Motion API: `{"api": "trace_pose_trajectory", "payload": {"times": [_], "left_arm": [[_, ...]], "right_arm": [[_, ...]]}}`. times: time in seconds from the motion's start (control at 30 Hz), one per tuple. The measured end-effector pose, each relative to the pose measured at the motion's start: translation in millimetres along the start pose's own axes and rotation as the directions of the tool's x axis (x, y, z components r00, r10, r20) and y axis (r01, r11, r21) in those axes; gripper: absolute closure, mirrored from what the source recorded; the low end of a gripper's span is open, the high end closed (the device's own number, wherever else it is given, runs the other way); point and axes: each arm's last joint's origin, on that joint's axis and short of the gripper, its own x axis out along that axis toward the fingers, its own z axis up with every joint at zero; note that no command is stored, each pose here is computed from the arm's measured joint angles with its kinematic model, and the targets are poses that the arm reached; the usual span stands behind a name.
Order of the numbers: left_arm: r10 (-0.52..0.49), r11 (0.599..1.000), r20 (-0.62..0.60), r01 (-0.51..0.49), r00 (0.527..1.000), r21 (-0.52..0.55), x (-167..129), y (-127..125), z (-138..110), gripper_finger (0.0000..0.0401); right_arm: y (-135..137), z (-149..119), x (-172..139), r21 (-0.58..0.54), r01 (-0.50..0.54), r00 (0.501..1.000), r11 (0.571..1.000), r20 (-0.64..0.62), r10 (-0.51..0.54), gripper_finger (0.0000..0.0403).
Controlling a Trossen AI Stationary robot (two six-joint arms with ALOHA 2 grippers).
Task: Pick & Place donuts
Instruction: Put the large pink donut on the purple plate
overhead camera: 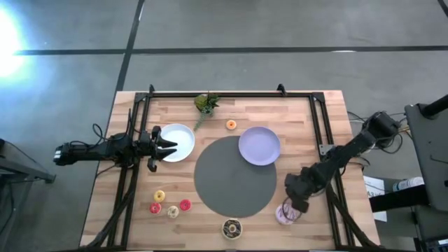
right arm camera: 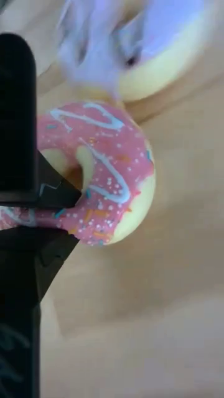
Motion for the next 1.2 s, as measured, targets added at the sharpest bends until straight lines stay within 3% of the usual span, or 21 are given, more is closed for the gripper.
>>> {"api": "trace_pose_trajectory", "payload": {"times": [0.2, 0.33, 0.47, 0.57, 0.73, 0.97, 1.2], "left_arm": [[0.000, 1.000, 0.000, 0.000, 1.000, 0.000, 0.0, 0.0, 0.1, 0.0309], [0.000, 1.000, 0.000, 0.000, 1.000, 0.000, 0.0, 0.0, 0.1, 0.0309], [0.000, 1.000, 0.000, 0.000, 1.000, 0.000, 0.0, 0.0, 0.1, 0.0309], [0.000, 1.000, 0.000, 0.000, 1.000, 0.000, 0.0, 0.0, 0.1, 0.0309], [0.000, 1.000, 0.000, 0.000, 1.000, 0.000, 0.0, 0.0, 0.0, 0.0309], [0.000, 1.000, -0.001, 0.000, 1.000, 0.000, 0.0, 0.0, 0.0, 0.0309], [0.000, 1.000, -0.001, 0.000, 1.000, 0.000, 0.0, 0.0, -0.1, 0.0309]], "right_arm": [[-30.2, 34.2, -47.9, 0.239, -0.114, 0.962, 0.964, 0.267, 0.047, 0.0384], [-67.6, 65.5, -64.1, 0.381, -0.134, 0.921, 0.915, 0.390, -0.028, 0.0384], [-98.0, 105.1, -71.1, 0.432, -0.152, 0.881, 0.889, 0.467, -0.076, 0.0384], [-111.8, 127.6, -69.0, 0.420, -0.107, 0.896, 0.901, 0.433, -0.096, 0.0383], [-112.9, 147.7, -50.4, 0.325, -0.073, 0.947, 0.943, 0.319, -0.036, 0.0369], [-108.2, 148.6, -36.1, 0.273, -0.007, 0.967, 0.962, 0.248, -0.063, 0.0347], [-108.3, 135.0, -55.9, 0.266, 0.030, 0.953, 0.964, 0.283, -0.107, 0.0278]]}}
